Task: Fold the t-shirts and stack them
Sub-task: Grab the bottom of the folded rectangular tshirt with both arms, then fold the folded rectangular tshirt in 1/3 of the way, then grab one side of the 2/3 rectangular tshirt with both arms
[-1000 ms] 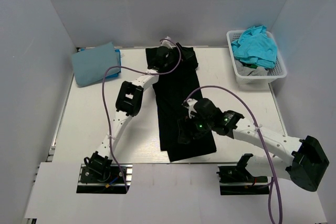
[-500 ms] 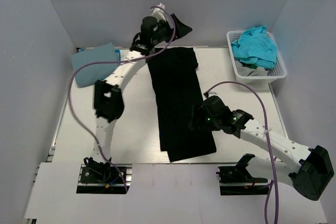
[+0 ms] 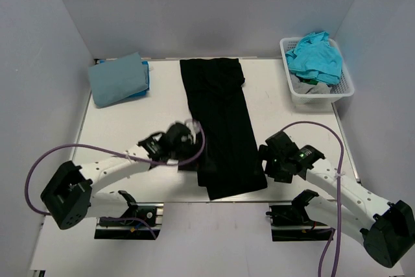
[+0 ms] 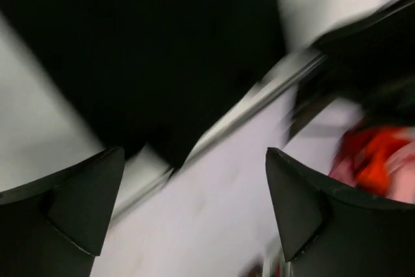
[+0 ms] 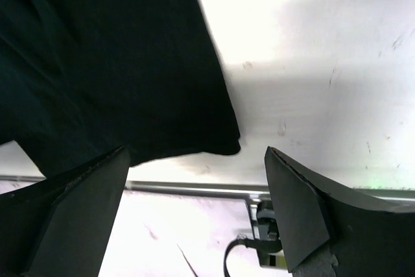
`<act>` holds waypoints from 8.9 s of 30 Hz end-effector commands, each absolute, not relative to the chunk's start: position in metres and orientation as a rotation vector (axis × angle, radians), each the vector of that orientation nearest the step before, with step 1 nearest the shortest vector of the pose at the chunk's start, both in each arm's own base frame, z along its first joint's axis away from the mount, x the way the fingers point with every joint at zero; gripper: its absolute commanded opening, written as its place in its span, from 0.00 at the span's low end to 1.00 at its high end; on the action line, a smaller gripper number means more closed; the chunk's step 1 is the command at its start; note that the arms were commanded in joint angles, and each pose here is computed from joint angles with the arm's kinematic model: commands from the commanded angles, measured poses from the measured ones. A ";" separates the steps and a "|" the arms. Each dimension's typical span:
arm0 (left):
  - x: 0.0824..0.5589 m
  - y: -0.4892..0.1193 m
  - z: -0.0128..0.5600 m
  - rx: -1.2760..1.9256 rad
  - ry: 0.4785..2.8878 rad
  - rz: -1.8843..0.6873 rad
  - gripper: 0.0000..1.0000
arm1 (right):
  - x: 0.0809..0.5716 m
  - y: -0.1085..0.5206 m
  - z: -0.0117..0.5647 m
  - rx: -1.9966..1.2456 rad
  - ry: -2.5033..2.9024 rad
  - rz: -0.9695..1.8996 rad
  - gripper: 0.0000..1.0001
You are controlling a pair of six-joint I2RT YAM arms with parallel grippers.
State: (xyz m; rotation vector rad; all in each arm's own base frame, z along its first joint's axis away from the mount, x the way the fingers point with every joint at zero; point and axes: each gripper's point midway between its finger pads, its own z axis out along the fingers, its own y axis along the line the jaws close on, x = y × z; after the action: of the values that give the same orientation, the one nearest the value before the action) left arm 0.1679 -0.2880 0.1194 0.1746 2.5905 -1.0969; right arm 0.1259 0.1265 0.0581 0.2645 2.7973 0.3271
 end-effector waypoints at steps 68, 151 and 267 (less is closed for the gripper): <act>0.095 -0.277 -0.018 0.710 2.703 -0.204 0.68 | 0.107 0.140 0.014 -0.018 2.891 0.477 0.80; 0.396 -0.248 0.168 0.094 2.230 -0.080 0.00 | 0.366 0.225 0.184 -0.033 2.451 0.456 0.00; 0.270 -0.189 0.123 -0.040 2.515 -0.611 1.00 | 0.556 0.230 0.138 -0.150 2.213 0.905 0.90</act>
State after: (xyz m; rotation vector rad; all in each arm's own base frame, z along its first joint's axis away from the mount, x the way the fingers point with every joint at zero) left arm 0.2626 -0.1780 0.1233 -0.0981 2.5370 -0.5729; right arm 0.5790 0.2398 0.1170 -0.1351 2.2138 0.9112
